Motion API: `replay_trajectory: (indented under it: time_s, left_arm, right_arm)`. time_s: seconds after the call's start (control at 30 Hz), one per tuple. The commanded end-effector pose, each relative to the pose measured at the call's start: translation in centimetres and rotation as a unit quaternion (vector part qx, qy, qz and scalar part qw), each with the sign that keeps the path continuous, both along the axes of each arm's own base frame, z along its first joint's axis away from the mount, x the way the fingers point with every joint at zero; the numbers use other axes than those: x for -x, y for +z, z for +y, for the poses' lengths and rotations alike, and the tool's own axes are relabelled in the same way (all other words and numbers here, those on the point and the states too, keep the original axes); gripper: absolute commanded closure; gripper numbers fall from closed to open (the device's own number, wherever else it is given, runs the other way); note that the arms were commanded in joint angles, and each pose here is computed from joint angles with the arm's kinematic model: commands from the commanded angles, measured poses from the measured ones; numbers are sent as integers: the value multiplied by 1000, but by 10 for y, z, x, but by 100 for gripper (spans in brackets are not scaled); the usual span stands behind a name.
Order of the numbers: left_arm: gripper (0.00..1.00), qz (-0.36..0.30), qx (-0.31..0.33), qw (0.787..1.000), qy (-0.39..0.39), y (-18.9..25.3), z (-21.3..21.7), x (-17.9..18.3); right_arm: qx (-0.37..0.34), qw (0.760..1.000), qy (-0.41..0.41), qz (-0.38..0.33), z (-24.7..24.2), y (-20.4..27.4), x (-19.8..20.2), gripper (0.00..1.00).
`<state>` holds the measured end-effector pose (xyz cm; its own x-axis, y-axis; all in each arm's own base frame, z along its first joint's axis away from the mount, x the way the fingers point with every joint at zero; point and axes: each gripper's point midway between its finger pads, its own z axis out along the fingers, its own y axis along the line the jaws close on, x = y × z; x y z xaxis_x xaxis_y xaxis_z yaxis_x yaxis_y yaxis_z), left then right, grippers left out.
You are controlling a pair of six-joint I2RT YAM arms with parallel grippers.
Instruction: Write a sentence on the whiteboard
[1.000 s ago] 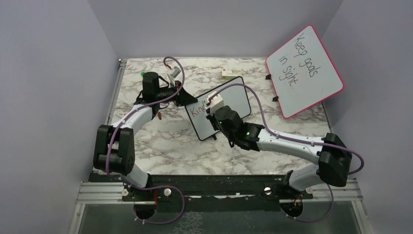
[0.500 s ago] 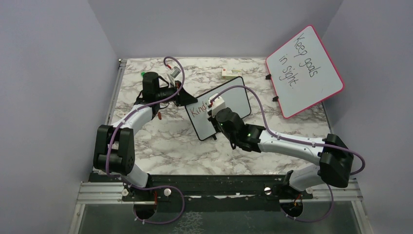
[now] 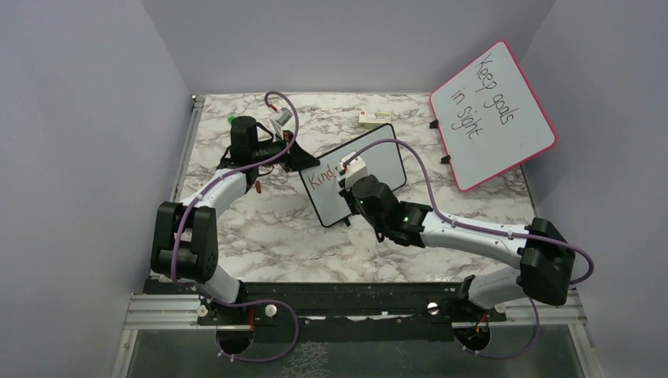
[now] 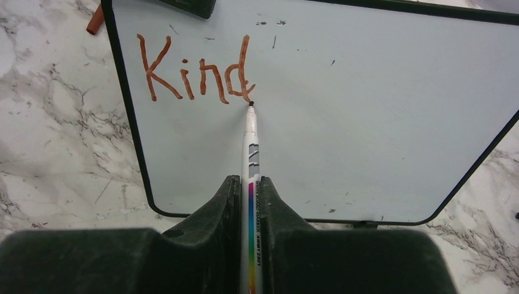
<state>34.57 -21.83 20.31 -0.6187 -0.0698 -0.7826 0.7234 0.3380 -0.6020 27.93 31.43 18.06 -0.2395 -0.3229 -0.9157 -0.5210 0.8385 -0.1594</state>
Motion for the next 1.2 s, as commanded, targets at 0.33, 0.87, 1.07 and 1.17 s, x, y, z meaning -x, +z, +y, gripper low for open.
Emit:
replay_trajectory:
  time_s: [0.33,0.87,1.07,1.17]
  left_arm:
    - [100,15,0,1000,-17,-4,-2,6]
    - [100,13,1,1000,-17,-3,-2,6]
    - [100,15,0,1000,-17,-4,-2,6]
    - [100,15,0,1000,-17,-4,-2,6]
  right_arm:
    - [-30,999,-6,-42,1,31,-9,99]
    - [-35,998,-2,-42,7,33,-12,99]
    - [-23,998,0,-51,7,34,-14,99]
    - [-25,998,-1,-51,8,34,-16,99]
